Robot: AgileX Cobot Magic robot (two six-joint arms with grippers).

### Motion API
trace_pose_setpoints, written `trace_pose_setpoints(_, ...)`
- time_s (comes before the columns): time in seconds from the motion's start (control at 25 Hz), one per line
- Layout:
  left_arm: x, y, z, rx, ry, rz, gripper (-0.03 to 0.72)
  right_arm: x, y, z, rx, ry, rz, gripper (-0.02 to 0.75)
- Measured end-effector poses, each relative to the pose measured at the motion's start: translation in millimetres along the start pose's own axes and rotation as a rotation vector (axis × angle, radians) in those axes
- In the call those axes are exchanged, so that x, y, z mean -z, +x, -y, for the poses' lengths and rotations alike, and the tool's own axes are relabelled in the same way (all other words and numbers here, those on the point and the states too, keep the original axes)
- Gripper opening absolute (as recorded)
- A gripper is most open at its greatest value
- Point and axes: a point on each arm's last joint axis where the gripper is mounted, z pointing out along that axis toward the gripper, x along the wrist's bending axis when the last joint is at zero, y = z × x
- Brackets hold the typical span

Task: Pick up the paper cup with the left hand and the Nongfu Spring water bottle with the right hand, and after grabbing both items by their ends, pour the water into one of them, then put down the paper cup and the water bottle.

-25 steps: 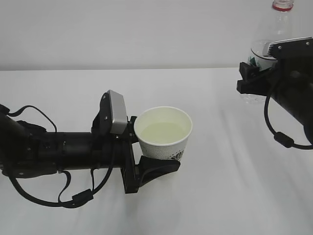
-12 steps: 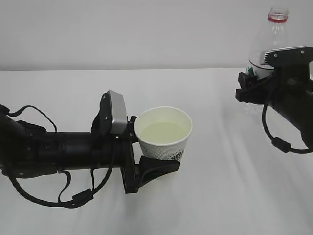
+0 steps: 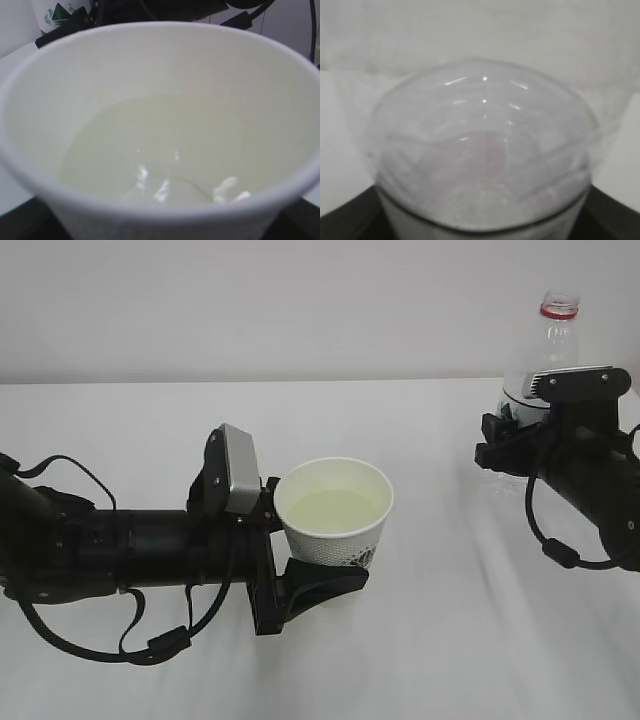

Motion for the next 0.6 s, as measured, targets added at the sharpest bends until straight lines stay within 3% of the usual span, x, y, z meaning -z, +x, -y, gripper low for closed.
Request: trace_pose_setpoints(0.6, 0, 0.0, 0, 0.0, 0.0, 0.0, 0.599, -8, 0, 27, 0.001, 0.027, 0.014, 0.54)
